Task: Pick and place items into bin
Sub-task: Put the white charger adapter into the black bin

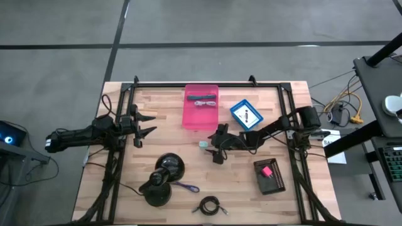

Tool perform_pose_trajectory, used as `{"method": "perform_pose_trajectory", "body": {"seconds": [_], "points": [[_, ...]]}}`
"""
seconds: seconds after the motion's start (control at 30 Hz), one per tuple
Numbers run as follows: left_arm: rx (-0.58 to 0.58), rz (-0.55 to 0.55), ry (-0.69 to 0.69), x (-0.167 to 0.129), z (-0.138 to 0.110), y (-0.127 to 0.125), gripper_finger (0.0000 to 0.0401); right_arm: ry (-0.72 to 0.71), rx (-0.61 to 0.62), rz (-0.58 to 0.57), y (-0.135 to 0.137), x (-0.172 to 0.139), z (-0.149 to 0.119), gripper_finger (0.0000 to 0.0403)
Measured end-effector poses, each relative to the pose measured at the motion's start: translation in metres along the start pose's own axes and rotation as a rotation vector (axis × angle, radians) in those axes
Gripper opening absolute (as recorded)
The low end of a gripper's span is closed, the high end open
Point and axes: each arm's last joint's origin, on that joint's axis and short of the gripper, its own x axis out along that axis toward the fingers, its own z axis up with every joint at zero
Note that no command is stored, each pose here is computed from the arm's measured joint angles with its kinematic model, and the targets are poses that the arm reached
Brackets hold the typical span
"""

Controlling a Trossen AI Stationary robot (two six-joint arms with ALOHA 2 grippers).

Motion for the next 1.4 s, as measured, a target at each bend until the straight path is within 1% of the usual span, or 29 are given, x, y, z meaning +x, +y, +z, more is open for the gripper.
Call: {"method": "perform_pose_trajectory", "body": {"seconds": [0.23,0.37,0.57,0.77,1.0,1.2,1.3,1.4], "points": [[0.043,0.0,0.002,0.0,0.0,0.0,0.018,-0.029,-0.003,0.003,0.001,0.004,0.0,0.0276],[0.044,-0.001,0.006,0.001,-0.001,0.0,0.018,-0.011,-0.02,0.001,0.002,0.01,-0.003,0.0267],[0.044,-0.001,0.007,0.001,-0.001,0.0,0.018,-0.013,-0.029,0.002,0.006,0.02,0.0,0.0253],[0.044,-0.001,0.011,0.001,-0.001,0.0,0.018,-0.006,-0.04,0.001,0.006,0.021,0.001,0.0232],[0.045,-0.002,0.014,0.001,-0.001,0.0,0.018,0.013,-0.035,-0.002,0.005,0.02,0.0,0.0195],[0.045,-0.001,0.013,0.001,-0.001,0.0,0.018,0.013,-0.031,-0.002,0.005,0.02,0.0,0.0141],[0.045,-0.002,0.014,0.001,-0.001,0.0,0.018,0.014,0.041,0.011,0.006,0.02,0.0,0.0111],[0.045,-0.002,0.014,0.001,-0.001,0.0,0.018,0.028,0.111,0.069,0.007,0.017,0.002,0.0105]]}}
